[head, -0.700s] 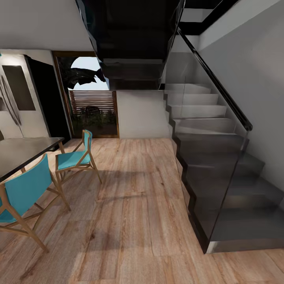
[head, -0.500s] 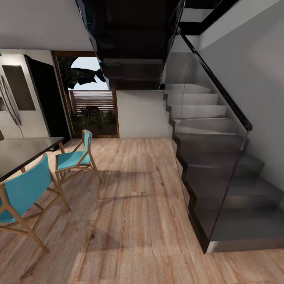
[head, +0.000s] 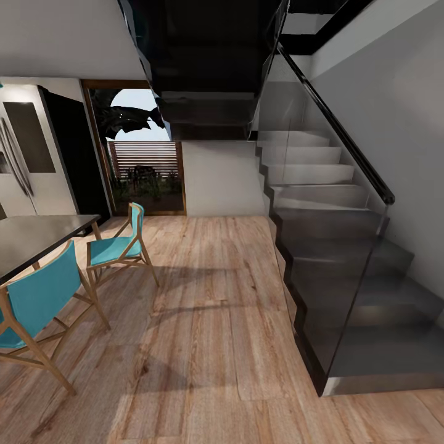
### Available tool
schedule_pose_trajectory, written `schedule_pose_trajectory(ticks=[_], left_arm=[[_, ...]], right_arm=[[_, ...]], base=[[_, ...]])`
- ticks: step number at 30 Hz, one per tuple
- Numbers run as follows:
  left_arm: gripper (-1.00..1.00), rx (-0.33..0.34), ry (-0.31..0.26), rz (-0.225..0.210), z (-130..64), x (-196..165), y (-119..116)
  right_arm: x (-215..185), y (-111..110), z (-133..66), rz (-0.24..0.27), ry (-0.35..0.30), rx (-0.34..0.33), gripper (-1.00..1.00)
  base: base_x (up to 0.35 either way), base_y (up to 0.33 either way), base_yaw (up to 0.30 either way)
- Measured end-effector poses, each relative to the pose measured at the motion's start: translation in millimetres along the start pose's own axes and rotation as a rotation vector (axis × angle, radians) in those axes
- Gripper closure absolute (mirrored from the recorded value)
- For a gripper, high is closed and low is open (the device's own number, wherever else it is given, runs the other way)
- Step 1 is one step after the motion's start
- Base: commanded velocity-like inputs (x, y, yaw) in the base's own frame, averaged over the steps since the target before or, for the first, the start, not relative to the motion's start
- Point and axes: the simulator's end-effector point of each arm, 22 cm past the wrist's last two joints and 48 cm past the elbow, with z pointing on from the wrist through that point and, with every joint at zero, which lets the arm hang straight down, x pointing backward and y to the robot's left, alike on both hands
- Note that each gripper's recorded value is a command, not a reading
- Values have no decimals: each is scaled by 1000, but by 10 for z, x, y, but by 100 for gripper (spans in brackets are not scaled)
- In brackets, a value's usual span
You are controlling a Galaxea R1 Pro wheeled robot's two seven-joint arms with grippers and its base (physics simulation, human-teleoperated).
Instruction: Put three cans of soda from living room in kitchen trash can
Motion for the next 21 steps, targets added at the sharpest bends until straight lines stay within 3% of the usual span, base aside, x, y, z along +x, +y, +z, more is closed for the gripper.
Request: schedule_pose_trajectory(ticks=[11, 12, 14, 20, 21], left_arm=[[-100, -6, -68, 8, -5, -176, 50], [-100, -7, -211, 9, -49, -519, 58], [-100, -9, -250, 10, -71, -699, 86], [-100, 0, -439, 3, -279, -1612, 105], [-100, 2, -499, 0, -380, -1883, 102]], right_arm=[[-444, -178, -23, 5, -121, 23, -100], [-1180, -178, -176, -1, -369, 23, -100], [-1358, -174, -228, -3, -416, 22, -100], [-1936, -44, -437, -19, -548, -20, -100], [-2125, 23, -526, -27, -592, -44, -100]], base=[[0, 0, 0], [0, 0, 0], [0, 0, 0], [0, 0, 0], [0, 0, 0]])
